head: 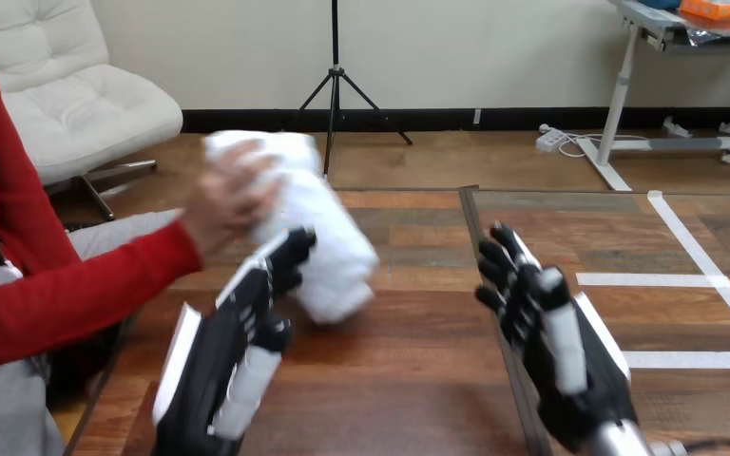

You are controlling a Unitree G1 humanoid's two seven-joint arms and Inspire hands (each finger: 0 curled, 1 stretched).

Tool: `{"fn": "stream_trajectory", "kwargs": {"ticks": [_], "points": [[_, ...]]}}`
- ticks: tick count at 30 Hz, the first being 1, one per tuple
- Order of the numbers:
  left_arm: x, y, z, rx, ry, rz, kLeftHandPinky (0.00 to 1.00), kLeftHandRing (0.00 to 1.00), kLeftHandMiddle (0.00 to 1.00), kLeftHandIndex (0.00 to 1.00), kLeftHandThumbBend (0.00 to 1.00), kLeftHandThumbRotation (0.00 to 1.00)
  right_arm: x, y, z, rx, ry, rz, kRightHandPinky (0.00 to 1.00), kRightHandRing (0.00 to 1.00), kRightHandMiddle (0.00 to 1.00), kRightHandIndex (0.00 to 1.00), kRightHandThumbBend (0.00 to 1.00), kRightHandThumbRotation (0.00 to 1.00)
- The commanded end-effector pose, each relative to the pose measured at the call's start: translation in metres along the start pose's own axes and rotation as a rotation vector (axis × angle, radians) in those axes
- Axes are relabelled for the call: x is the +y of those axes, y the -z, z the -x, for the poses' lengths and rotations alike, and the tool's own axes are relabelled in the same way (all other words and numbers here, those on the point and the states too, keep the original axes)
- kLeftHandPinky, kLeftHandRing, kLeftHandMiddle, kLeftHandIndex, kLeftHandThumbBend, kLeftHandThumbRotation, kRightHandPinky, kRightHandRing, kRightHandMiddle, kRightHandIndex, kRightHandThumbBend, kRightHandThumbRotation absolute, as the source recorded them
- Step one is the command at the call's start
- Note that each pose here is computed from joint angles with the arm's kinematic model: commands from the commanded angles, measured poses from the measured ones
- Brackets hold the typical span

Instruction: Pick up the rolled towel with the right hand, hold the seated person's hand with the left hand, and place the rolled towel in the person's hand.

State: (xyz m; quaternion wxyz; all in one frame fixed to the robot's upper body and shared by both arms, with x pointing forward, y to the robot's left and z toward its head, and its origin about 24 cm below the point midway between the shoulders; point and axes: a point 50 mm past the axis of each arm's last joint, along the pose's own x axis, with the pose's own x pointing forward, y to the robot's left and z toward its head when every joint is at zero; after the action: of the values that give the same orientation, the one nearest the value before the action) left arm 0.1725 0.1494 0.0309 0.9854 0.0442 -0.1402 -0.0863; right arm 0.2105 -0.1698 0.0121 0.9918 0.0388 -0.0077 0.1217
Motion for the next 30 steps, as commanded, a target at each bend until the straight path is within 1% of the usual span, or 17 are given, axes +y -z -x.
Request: {"fn": "stream_trajectory", "kwargs": {"ticks": [1, 6, 10, 15, 18, 20, 27, 30], "points": [[0.001, -0.016, -0.003, -0.095, -0.016, 0.011, 0.87, 0.87, 0.85, 0.83, 0.79, 1.0, 0.007, -0.016, 0.003, -0.077, -0.032, -0.014, 1.0, 0.98, 0.97, 0.98, 1.0, 1.0], [-0.001, -0.017, 0.002, -0.091, -0.038, 0.017, 0.86, 0.87, 0.85, 0.83, 0.77, 1.0, 0.01, -0.015, 0.014, -0.072, -0.048, -0.025, 1.0, 0.97, 0.96, 0.97, 1.0, 1.0], [-0.003, -0.017, 0.005, -0.089, -0.061, 0.02, 0.86, 0.87, 0.84, 0.81, 0.74, 1.0, 0.013, -0.014, 0.021, -0.065, -0.066, -0.045, 0.97, 0.96, 0.96, 0.97, 1.0, 1.0], [-0.005, -0.015, 0.008, -0.089, -0.082, 0.014, 0.85, 0.86, 0.84, 0.81, 0.73, 1.0, 0.017, -0.013, 0.029, -0.061, -0.087, -0.068, 0.95, 0.95, 0.96, 0.96, 1.0, 1.0], [-0.007, -0.015, 0.01, -0.086, -0.082, 0.008, 0.84, 0.87, 0.85, 0.82, 0.73, 1.0, 0.019, -0.012, 0.033, -0.068, -0.097, -0.069, 0.95, 0.95, 0.95, 0.96, 1.0, 1.0], [-0.008, -0.015, 0.011, -0.083, -0.081, 0.008, 0.86, 0.89, 0.87, 0.84, 0.72, 1.0, 0.021, -0.012, 0.035, -0.073, -0.1, -0.065, 0.94, 0.95, 0.95, 0.96, 1.0, 1.0], [-0.012, -0.015, 0.016, -0.061, -0.068, 0.008, 0.9, 0.93, 0.91, 0.87, 0.73, 1.0, 0.027, -0.011, 0.043, -0.057, -0.109, -0.073, 0.94, 0.95, 0.95, 0.95, 1.0, 1.0], [-0.014, -0.015, 0.016, -0.057, -0.062, 0.019, 0.93, 0.94, 0.92, 0.89, 0.75, 1.0, 0.029, -0.011, 0.045, -0.056, -0.113, -0.082, 0.96, 0.95, 0.94, 0.95, 1.0, 1.0]]}}
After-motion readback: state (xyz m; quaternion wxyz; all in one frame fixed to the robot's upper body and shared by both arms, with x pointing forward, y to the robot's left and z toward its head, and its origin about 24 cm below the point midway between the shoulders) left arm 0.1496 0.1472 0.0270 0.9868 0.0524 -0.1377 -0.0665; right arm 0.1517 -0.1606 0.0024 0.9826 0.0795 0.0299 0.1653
